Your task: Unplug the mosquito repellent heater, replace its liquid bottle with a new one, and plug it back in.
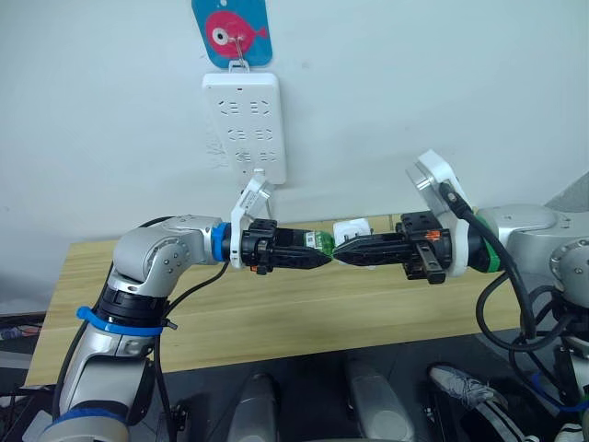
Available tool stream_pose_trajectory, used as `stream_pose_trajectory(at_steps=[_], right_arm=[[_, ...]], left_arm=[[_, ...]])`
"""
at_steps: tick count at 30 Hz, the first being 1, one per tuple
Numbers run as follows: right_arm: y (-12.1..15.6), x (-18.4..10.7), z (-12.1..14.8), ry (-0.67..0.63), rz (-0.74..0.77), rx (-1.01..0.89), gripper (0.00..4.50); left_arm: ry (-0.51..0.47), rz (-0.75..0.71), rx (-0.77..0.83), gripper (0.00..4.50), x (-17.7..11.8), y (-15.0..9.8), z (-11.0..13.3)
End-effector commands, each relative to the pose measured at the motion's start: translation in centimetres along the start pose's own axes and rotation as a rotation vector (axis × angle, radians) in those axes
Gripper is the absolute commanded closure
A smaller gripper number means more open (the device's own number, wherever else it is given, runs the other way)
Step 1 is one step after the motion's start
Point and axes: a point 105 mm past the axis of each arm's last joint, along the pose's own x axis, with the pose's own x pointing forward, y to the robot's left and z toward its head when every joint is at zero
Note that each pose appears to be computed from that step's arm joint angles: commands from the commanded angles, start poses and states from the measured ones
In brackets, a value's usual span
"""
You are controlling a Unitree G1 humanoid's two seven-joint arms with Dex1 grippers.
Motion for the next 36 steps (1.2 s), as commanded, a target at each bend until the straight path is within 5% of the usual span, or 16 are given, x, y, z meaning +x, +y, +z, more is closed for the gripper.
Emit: stream_pose_trajectory(at_steps=[1, 9, 16, 20, 30, 36], right_arm=[[-0.3, -0.6, 0.8, -0.038, -0.041, -0.024, 4.5], [-0.7, -0.6, 0.6, -0.036, -0.058, -0.017, 4.5], [2.8, -1.6, 0.8, -0.047, 0.097, -0.09, 4.5], [2.9, -2.4, 0.1, 0.018, 0.056, -0.133, 3.59], [-0.2, -5.3, 0.1, -0.115, -0.198, -0.061, 0.0], [-1.7, -7.9, 0.5, -0.358, -0.367, 0.056, 0.0]], left_arm=[[0.029, -0.083, 0.052, 2.19, 0.6, -1.5, 0.1], [0.034, -0.085, 0.058, 2.19, 0.6, -1.6, 0.0], [-0.039, -0.027, -0.023, 2.19, -0.1, -0.1, 0.3], [-0.057, -0.015, -0.051, 2.19, -0.4, 0.3, 0.3], [-0.225, -0.042, -0.228, 2.19, -0.7, 0.4, 1.5], [-0.318, -0.09, -0.358, 2.19, -0.9, -0.3, 2.2]])
